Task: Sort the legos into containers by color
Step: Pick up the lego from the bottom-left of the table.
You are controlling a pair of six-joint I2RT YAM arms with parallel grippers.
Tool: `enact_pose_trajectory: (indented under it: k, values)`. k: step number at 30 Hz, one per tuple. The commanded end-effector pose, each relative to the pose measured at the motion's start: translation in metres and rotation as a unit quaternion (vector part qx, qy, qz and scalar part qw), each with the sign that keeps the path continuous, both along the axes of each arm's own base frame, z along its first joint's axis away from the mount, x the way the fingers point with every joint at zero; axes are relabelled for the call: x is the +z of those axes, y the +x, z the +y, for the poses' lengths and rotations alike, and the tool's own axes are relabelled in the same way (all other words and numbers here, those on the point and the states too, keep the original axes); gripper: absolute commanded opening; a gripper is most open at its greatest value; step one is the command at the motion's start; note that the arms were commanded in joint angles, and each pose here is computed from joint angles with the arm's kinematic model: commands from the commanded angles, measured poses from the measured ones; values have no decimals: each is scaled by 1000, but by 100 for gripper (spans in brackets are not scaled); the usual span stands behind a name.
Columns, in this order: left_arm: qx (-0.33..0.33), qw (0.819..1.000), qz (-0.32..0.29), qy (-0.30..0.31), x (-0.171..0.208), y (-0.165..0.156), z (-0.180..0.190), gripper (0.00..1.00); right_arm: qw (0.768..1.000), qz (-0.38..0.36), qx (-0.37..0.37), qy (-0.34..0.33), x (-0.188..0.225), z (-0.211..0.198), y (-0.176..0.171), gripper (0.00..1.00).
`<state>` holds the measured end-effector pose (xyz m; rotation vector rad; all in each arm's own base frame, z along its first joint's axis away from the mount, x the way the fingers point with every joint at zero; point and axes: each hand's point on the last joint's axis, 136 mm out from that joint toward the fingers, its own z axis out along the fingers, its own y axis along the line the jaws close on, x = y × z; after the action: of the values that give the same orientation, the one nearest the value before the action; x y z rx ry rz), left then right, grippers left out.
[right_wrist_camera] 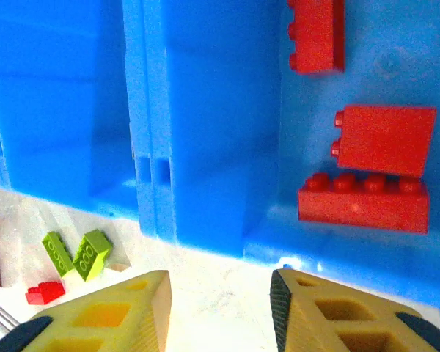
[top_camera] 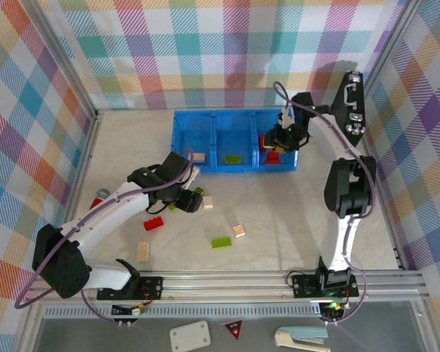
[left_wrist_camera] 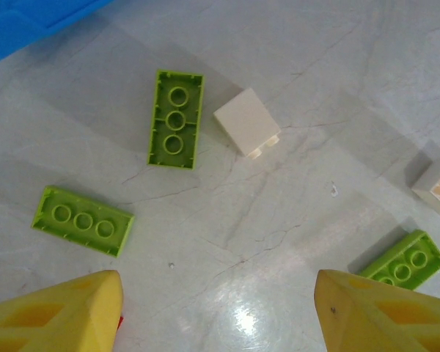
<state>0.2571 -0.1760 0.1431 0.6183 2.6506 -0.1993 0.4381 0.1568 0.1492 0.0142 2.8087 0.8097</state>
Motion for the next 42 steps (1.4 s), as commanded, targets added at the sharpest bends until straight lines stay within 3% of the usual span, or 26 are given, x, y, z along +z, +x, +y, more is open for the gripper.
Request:
enact_pose_trajectory:
  k: [1, 11, 26, 29, 35, 42]
  values:
    - [67, 998, 9, 14, -9, 4, 15, 69, 1000, -24, -4, 13, 20, 0, -10, 41]
    - [191, 979, 33, 60, -44, -5, 53, 72, 1000, -4, -8, 10, 7, -7, -50, 41]
    - [366, 928, 64, 30, -66, -27, 114, 82, 999, 28, -6, 25, -16, -7, -88, 41]
    - [389, 918, 69, 24, -70, -32, 123, 84, 999, 28, -4, 23, -16, -7, -89, 40]
    - [423, 902, 79, 20, -79, -39, 134, 98, 999, 26, -4, 24, -14, -8, -92, 40]
    - [421, 901, 105, 2, -94, -40, 130, 99, 999, 25, -5, 23, -12, -8, -94, 40]
